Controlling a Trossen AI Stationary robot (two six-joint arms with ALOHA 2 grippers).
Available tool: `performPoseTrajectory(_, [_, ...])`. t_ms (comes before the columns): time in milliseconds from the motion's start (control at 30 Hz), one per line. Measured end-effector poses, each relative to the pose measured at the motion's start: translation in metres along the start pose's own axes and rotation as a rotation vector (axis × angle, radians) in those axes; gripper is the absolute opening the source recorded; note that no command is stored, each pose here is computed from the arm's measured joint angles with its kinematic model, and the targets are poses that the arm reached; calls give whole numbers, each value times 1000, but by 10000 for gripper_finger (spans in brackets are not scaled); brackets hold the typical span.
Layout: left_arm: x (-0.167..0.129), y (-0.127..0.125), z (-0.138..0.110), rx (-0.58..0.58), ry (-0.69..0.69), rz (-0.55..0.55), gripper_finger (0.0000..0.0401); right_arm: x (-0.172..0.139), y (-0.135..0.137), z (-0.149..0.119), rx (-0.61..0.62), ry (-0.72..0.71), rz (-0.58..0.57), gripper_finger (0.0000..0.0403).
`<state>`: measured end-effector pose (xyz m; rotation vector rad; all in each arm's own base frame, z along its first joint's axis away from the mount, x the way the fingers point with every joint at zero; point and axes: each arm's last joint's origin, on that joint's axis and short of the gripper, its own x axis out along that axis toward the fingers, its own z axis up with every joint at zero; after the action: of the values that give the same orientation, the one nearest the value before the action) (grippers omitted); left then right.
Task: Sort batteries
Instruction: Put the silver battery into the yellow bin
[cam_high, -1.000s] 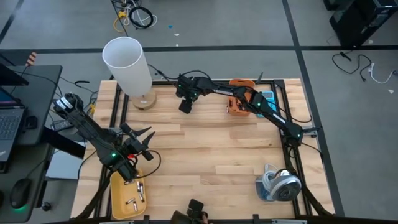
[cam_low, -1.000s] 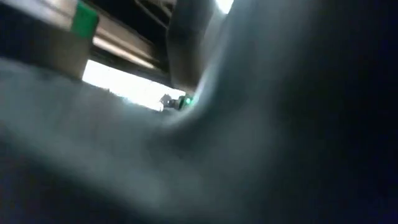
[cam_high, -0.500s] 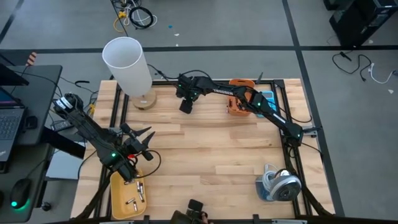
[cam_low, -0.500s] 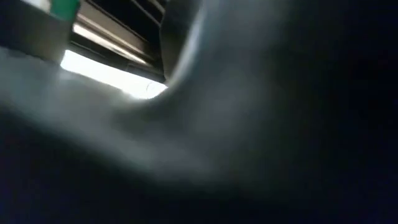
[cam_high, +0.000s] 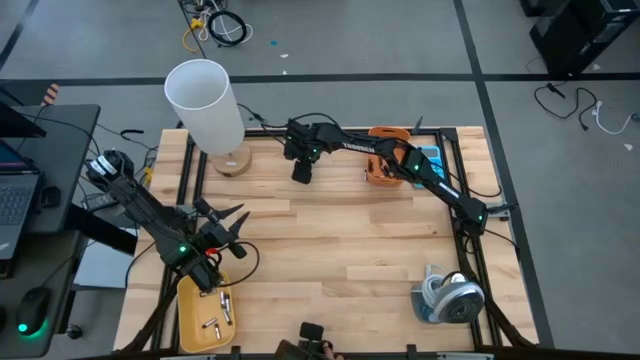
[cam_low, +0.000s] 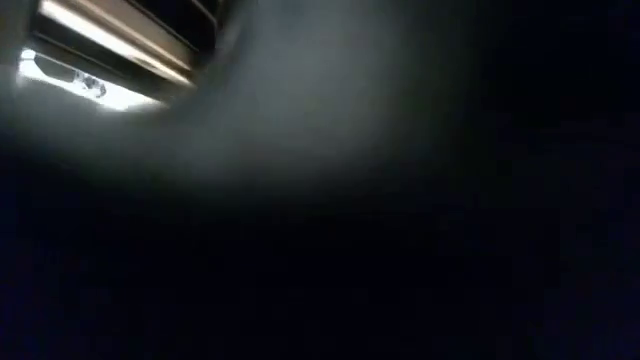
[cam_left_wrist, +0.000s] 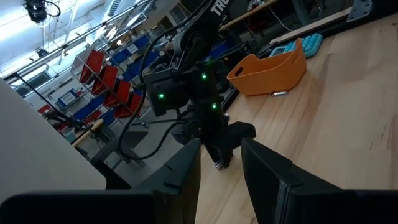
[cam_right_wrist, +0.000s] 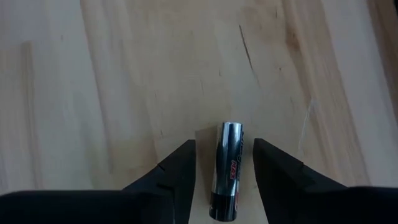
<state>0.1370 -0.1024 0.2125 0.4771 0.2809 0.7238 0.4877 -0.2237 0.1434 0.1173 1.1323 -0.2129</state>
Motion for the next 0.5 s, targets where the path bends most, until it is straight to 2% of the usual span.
performPoseTrajectory(233, [0,0,0,20,-4,2,119,0,0,1,4,-7,-16,129])
performPoseTrajectory(500, [0,0,0,14,-5,2,119,0,-2,2,0,-19,-35,66])
